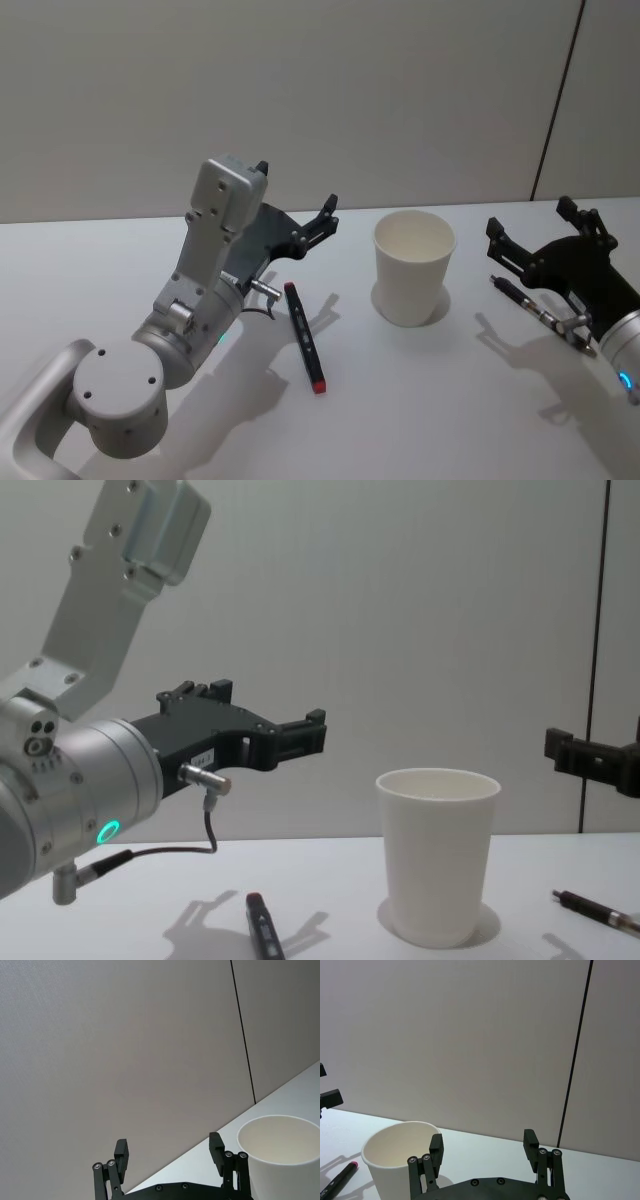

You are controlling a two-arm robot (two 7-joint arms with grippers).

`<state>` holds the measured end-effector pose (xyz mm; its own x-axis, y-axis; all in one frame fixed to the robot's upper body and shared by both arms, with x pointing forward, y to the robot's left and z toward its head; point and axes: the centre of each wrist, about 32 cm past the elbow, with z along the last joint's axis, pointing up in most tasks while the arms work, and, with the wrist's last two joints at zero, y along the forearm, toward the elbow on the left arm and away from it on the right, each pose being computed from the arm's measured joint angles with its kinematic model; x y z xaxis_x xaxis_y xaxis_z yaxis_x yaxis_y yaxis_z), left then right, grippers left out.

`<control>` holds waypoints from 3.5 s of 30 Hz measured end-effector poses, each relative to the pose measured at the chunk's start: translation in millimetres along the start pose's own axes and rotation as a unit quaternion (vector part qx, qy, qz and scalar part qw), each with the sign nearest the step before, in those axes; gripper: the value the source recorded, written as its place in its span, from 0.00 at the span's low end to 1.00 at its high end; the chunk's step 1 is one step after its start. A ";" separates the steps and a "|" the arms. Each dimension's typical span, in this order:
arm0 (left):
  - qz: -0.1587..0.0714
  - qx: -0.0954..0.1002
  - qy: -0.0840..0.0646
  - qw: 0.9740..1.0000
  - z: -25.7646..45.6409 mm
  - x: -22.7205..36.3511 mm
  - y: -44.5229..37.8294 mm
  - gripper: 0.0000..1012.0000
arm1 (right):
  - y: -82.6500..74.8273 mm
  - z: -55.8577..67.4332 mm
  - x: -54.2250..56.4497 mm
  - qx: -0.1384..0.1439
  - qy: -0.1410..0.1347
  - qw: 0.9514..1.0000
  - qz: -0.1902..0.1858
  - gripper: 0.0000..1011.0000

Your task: Place the pen into the pen holder.

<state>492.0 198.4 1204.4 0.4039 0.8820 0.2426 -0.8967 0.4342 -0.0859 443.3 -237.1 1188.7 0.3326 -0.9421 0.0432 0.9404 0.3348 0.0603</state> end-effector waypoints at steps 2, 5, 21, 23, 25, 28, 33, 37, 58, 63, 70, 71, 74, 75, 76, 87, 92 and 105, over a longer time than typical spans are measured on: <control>0.000 0.000 0.000 1.000 0.0 0.0 0.0 0.99 | 0.0 0.0 0.0 0.000 0.000 1.000 0.000 0.99; 0.000 0.000 0.000 1.000 0.0 0.0 0.0 0.99 | 0.0 0.0 0.0 0.000 0.000 1.000 0.000 0.99; 0.000 0.000 0.000 1.000 0.0 0.0 0.0 0.99 | -2.1 -0.3 4.6 -0.003 -0.002 1.000 0.000 0.99; 0.000 0.000 0.000 1.000 0.0 0.0 0.0 0.99 | -3.8 -0.7 7.2 -0.005 -0.003 1.000 0.000 0.99; 0.000 0.000 0.000 1.000 0.0 0.0 0.0 0.99 | -6.7 -1.0 10.8 -0.008 -0.005 1.000 -0.003 0.99; 0.000 0.000 0.000 1.000 0.0 0.0 0.0 0.99 | -9.7 -1.4 13.6 -0.011 -0.005 1.000 -0.006 0.99; 0.000 0.000 0.000 1.000 0.0 0.0 0.0 0.99 | -19.4 -2.8 20.7 -0.021 -0.009 1.000 -0.021 0.99; 0.000 0.000 0.000 1.000 0.0 0.0 0.0 0.99 | -26.2 -4.1 24.7 -0.031 -0.011 0.999 -0.033 0.99; 0.000 0.000 0.000 1.000 0.0 0.0 0.0 0.99 | -33.7 -1.4 32.6 -0.104 -0.049 0.990 -0.080 0.99; 0.000 0.000 0.000 1.000 0.0 0.0 0.0 0.99 | -29.8 0.6 30.3 -0.123 -0.053 0.988 -0.081 0.99; 0.000 0.000 0.000 1.000 0.0 0.0 0.0 0.99 | -23.8 1.8 25.7 -0.156 -0.050 0.983 -0.078 0.99; 0.000 0.000 0.000 1.000 0.0 0.0 0.0 0.99 | -22.7 1.6 24.8 -0.163 -0.049 0.982 -0.078 0.99; 0.000 0.000 0.000 1.000 0.0 0.0 0.0 0.99 | -20.6 0.6 23.1 -0.178 -0.047 0.980 -0.076 0.99; 0.000 0.000 0.000 1.000 0.0 0.0 0.0 0.99 | -20.2 0.3 22.8 -0.181 -0.046 0.980 -0.075 0.99; 0.000 0.000 0.000 1.000 0.0 0.0 0.0 0.99 | -19.7 0.0 22.3 -0.185 -0.046 0.979 -0.075 0.99; 0.000 0.000 0.000 1.000 0.0 0.0 0.0 0.99 | -15.5 -7.2 17.9 -0.223 -0.043 0.971 -0.071 0.99; 0.000 0.000 0.000 1.000 0.0 0.0 0.0 0.99 | -13.2 -10.2 16.6 -0.229 -0.043 0.970 -0.068 0.99; 0.000 0.000 0.000 1.000 0.0 0.0 0.0 0.99 | -5.0 -17.5 13.0 -0.227 -0.037 0.972 -0.049 0.99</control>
<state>492.0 198.4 1204.4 0.4039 0.8821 0.2425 -0.8967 0.4343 -0.0860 444.2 -251.4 1171.5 0.2495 -0.9593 0.1321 0.9072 0.1839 -0.3784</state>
